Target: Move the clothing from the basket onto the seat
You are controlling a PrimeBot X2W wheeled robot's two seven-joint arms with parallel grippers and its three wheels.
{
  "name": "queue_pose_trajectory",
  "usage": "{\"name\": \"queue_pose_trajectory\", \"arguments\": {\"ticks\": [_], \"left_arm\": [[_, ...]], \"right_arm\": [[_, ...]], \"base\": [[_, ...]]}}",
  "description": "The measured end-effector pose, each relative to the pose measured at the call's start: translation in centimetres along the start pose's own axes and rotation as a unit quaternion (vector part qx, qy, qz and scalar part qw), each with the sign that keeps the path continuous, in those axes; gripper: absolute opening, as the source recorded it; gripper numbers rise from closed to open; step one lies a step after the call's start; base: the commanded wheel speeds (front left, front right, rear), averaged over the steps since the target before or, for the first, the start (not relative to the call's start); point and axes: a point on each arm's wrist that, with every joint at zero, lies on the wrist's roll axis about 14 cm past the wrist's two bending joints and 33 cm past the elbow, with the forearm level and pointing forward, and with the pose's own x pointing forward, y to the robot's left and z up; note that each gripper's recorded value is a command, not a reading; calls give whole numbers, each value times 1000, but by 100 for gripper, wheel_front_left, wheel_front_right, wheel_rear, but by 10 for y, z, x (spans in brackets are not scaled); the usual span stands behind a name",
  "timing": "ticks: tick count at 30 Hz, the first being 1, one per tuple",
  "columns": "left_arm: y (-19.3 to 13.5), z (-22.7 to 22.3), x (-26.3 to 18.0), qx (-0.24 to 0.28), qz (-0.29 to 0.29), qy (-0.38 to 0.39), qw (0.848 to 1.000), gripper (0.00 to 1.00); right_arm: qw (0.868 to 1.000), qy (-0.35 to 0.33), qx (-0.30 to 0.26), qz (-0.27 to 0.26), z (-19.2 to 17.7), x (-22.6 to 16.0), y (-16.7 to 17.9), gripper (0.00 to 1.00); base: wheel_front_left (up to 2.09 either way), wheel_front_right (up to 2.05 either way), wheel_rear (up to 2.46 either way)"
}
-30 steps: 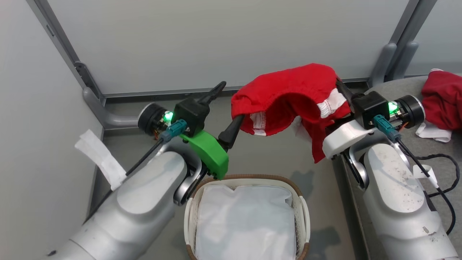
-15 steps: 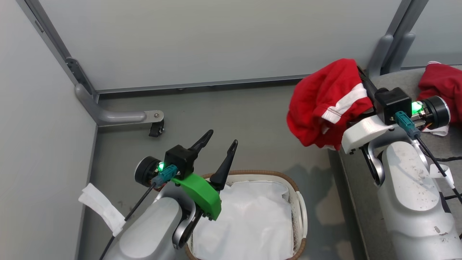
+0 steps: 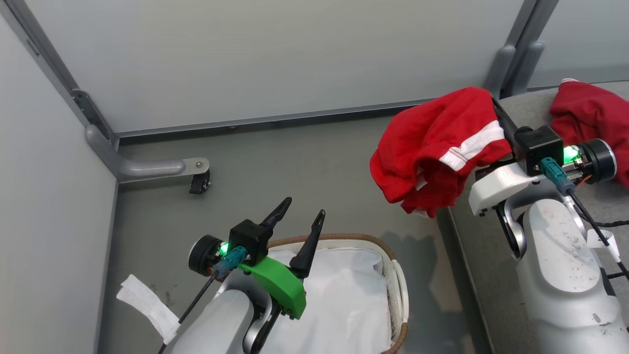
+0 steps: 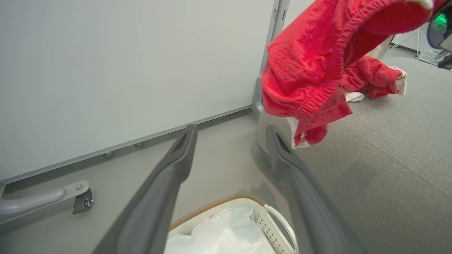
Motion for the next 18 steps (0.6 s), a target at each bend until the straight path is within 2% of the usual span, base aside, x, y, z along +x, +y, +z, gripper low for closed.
{"name": "queue_pose_trajectory", "arguments": {"ticks": [9,18], "left_arm": [[-32,3,20,0,-50,-11,999,100],[-90,-13,42,-8,-140,6,990,100]], "right_arm": [[999,3,-25,-32,4,-17,-31,0],[992,26,-60,-109,1,-54,-94,0]], "base": [[0,0,0],[0,0,0]]}}
